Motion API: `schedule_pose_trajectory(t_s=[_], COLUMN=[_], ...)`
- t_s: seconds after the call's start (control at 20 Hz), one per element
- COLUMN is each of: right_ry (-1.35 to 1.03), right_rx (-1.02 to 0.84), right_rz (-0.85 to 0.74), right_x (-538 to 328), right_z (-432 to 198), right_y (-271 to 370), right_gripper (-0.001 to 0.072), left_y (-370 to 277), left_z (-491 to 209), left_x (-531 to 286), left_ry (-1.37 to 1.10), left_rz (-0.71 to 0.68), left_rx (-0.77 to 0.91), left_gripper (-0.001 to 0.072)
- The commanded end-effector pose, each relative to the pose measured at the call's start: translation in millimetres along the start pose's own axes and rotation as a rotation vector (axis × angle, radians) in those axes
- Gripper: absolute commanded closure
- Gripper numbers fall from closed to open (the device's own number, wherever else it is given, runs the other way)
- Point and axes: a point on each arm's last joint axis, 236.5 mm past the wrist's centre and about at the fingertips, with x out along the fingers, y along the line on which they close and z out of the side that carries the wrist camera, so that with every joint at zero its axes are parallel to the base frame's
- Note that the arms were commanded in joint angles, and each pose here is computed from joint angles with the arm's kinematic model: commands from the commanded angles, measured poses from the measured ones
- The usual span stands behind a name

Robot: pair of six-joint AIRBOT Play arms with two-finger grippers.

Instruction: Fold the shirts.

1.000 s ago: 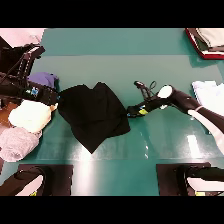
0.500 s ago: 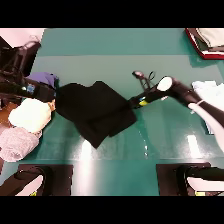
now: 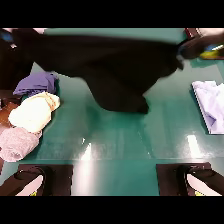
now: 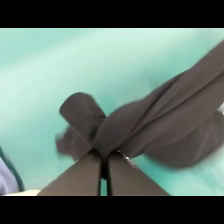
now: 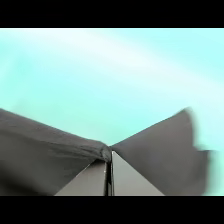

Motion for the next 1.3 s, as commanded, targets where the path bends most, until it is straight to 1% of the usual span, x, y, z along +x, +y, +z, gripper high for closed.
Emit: schedule_pose_trajectory(t_s=[0.0, 0.15, 0.3, 0.4, 0.45, 0.5, 0.6, 0.65, 0.7, 0.8, 0.95, 1.05, 1.15, 1.25], right_ry=[-0.297, -0.470, -0.551, -0.514, -0.472, -0.432, -0.315, -0.228, -0.091, 0.095, 0.323, 0.367, 0.369, 0.379], right_rx=[-0.071, -0.109, -0.122, -0.109, -0.093, -0.072, -0.014, 0.016, 0.043, 0.093, 0.069, 0.070, 0.111, 0.177], right_rz=[-0.116, -0.219, -0.349, -0.413, -0.407, -0.369, -0.242, -0.187, -0.126, -0.114, -0.123, -0.137, -0.139, -0.152], right_x=[-124, -204, -251, -254, -244, -227, -175, -143, -99, -39, 55, 110, 153, 186], right_z=[73, 103, 118, 116, 112, 108, 90, 74, 48, 6, -57, -82, -98, -114], right_y=[4, 7, -4, -19, -25, -28, -30, -34, -37, -50, -63, -71, -78, -88], right_gripper=[0.0690, 0.0691, 0.0691, 0.0691, 0.0691, 0.0691, 0.0691, 0.0691, 0.0691, 0.0691, 0.0691, 0.0690, 0.0689, 0.0686], left_y=[-27, -70, -107, -111, -107, -101, -76, -59, -46, -26, -7, 18, 44, 59], left_z=[50, 79, 93, 89, 84, 78, 48, 22, -10, -69, -151, -195, -229, -249], left_x=[-55, -88, -108, -108, -101, -91, -53, -28, -3, 41, 109, 155, 194, 227], left_ry=[-0.177, -0.307, -0.377, -0.360, -0.338, -0.306, -0.173, -0.067, 0.054, 0.258, 0.460, 0.521, 0.571, 0.587], left_rz=[-0.029, -0.175, -0.333, -0.351, -0.343, -0.327, -0.260, -0.221, -0.198, -0.181, -0.181, -0.124, -0.055, -0.022], left_rx=[0.040, 0.060, 0.052, 0.054, 0.047, 0.039, 0.003, -0.021, -0.050, -0.116, -0.219, -0.263, -0.279, -0.330], left_gripper=[0.0683, 0.0683, 0.0684, 0.0684, 0.0684, 0.0684, 0.0684, 0.0684, 0.0684, 0.0683, 0.0683, 0.0683, 0.0683, 0.0679])
